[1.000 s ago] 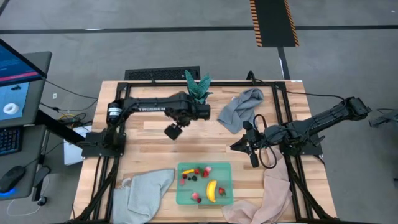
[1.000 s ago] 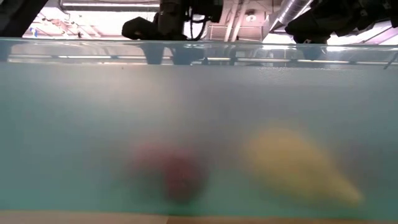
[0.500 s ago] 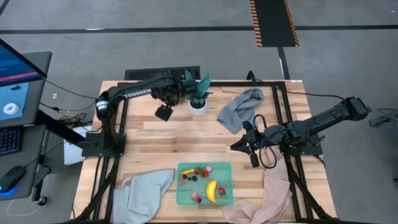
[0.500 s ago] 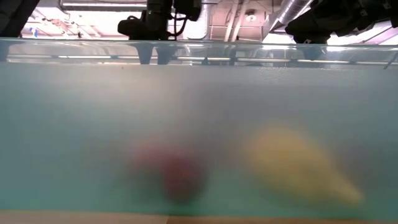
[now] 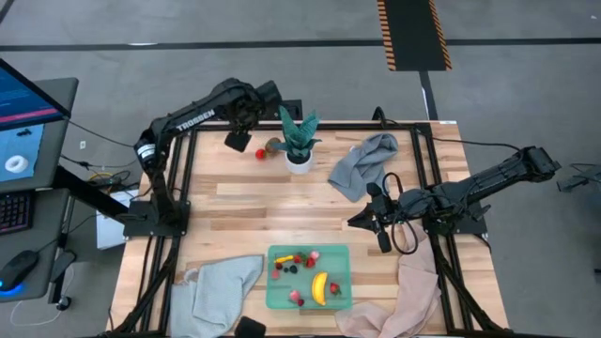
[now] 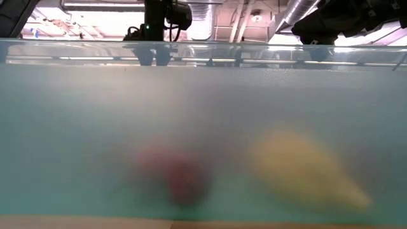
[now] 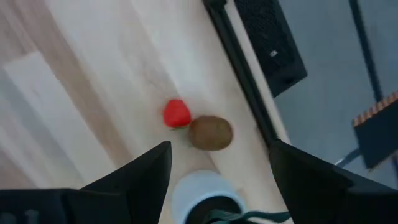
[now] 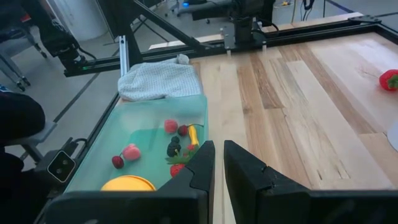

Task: Pick and placing Produce into tupperware
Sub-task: Put the red strawberry into the green bin

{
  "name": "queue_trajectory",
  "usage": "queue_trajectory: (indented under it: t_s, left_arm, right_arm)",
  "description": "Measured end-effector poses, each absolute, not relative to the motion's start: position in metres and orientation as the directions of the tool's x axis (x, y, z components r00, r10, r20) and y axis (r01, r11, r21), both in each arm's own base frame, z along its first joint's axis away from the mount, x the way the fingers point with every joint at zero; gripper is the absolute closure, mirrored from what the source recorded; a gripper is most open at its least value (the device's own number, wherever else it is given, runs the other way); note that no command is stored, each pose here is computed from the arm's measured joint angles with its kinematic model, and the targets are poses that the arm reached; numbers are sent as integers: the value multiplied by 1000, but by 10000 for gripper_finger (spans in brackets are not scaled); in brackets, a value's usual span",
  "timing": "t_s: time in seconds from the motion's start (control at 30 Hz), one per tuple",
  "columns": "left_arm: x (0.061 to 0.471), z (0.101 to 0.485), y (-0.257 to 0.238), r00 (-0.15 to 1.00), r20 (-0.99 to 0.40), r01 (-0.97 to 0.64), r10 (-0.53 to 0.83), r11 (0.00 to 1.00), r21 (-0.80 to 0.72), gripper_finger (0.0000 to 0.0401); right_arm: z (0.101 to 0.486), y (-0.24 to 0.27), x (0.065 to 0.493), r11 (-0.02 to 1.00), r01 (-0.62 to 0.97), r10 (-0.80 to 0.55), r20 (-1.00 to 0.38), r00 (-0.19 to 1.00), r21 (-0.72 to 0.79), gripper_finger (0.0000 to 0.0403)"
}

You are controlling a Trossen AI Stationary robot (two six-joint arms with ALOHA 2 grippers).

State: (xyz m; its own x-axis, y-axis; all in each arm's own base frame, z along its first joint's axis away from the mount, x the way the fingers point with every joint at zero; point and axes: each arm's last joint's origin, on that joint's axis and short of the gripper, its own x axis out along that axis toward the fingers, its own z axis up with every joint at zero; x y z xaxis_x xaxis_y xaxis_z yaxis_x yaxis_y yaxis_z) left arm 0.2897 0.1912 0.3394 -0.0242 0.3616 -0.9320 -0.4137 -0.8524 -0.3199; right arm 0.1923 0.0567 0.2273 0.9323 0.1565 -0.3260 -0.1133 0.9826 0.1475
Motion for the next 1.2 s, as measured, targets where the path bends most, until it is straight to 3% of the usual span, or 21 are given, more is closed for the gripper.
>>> queue_trajectory:
  t_s: [0.17,0.37,0.57,0.83,0.93,1.2]
  left_arm:
    - [295,335,193,33,-940,-233,339,-912,-337,143]
    - [307,329,199,167,-926,-165,340,-916,-366,143]
    - [319,333,208,293,-858,-275,421,-823,-497,143]
    - [307,343,211,173,-804,-562,569,-613,-554,143]
    - [295,349,214,98,-790,-610,606,-590,-529,143]
    - [262,351,210,-182,-772,-807,609,-542,-237,143]
  right_arm:
    - [227,57,192,983,-113,156,-326,932,148,344]
    - [227,57,192,983,-113,156,-326,932,148,344]
    - [227,57,192,983,-113,156,-326,932,147,344]
    - [227,57,192,982,-114,157,-326,932,148,344]
    - [227,57,192,983,-113,157,-327,932,148,344]
    - [227,57,192,983,-113,156,-326,932,147,344]
